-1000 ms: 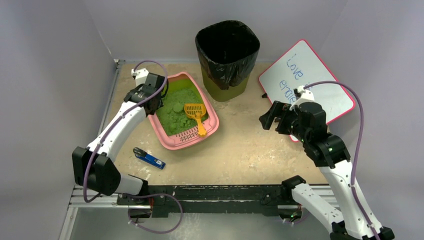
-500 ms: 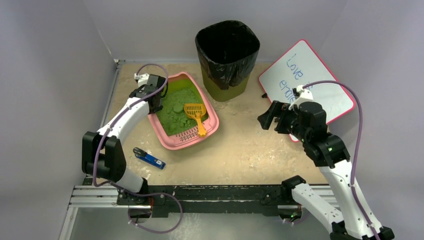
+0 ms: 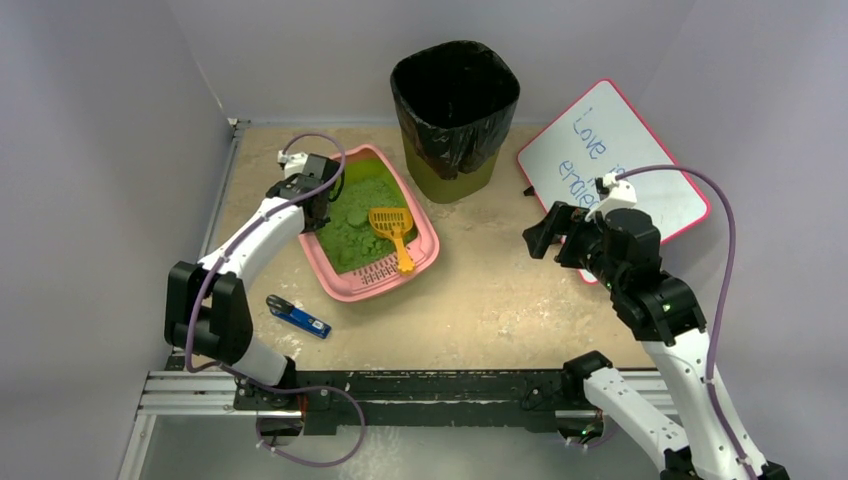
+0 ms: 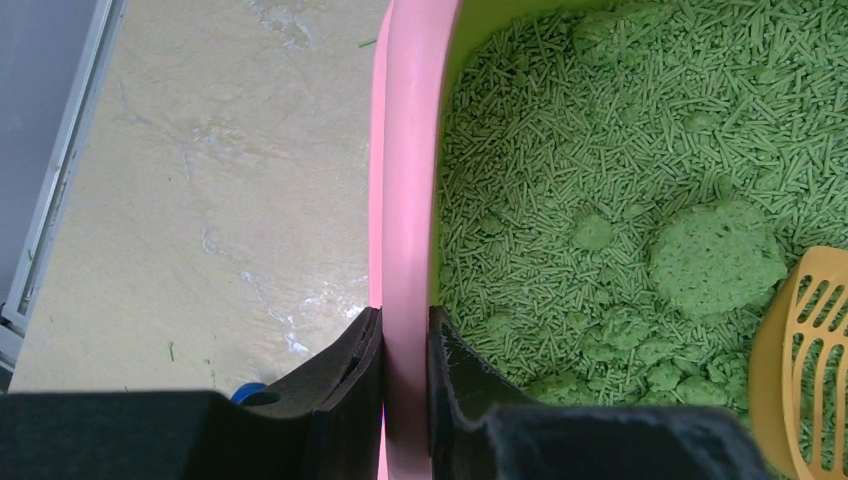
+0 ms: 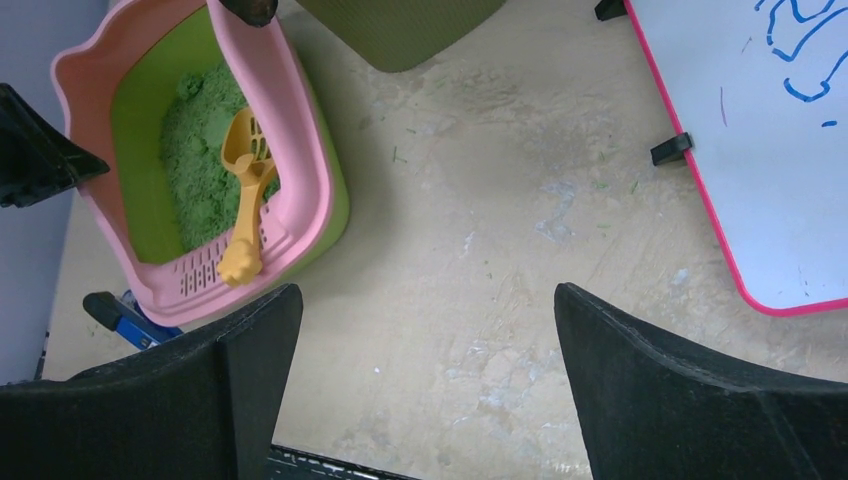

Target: Clean the litter box

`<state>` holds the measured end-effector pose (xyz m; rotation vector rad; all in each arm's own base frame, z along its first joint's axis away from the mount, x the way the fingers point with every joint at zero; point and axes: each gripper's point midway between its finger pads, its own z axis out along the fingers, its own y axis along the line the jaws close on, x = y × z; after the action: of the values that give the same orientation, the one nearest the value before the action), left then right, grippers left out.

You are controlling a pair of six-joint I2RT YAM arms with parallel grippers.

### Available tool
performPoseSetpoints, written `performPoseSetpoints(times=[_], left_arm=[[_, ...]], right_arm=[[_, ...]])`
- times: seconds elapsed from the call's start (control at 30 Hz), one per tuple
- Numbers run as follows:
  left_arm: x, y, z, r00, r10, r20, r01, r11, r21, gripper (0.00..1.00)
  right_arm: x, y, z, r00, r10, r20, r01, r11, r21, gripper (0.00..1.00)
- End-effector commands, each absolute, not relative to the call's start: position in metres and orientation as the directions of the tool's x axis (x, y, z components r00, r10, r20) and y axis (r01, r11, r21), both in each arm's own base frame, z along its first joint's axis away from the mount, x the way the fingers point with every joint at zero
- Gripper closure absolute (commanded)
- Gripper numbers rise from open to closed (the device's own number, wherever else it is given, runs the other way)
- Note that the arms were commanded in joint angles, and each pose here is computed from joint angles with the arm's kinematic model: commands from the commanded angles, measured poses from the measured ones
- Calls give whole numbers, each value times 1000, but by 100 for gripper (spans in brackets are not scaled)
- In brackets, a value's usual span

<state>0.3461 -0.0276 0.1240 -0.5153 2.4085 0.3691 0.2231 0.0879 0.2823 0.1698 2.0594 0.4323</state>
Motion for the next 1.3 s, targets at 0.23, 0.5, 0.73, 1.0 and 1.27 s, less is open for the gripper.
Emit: performPoseSetpoints(times=[0.23, 0.5, 0.73, 1.0, 1.27], left_arm=[[281, -63, 99, -846, -201, -494, -312, 938, 153, 92], [251, -82, 88, -889, -154, -432, -242, 958, 156, 92], [226, -101, 85, -910, -120, -396, -189, 972, 140, 91], [197, -123, 79, -927, -114, -357, -152, 985, 82, 89], [191, -142, 97, -907, -157, -392, -152, 987, -42, 59]], right_arm=[[232, 88, 291, -477, 276, -834, -72, 934, 351, 4], [224, 86, 304, -438, 272, -857, -108, 930, 351, 4], [221, 84, 301, -442, 271, -855, -104, 931, 349, 4], [218, 83, 301, -448, 283, -848, -89, 930, 358, 4], [214, 93, 299, -480, 306, -822, -112, 908, 403, 5]])
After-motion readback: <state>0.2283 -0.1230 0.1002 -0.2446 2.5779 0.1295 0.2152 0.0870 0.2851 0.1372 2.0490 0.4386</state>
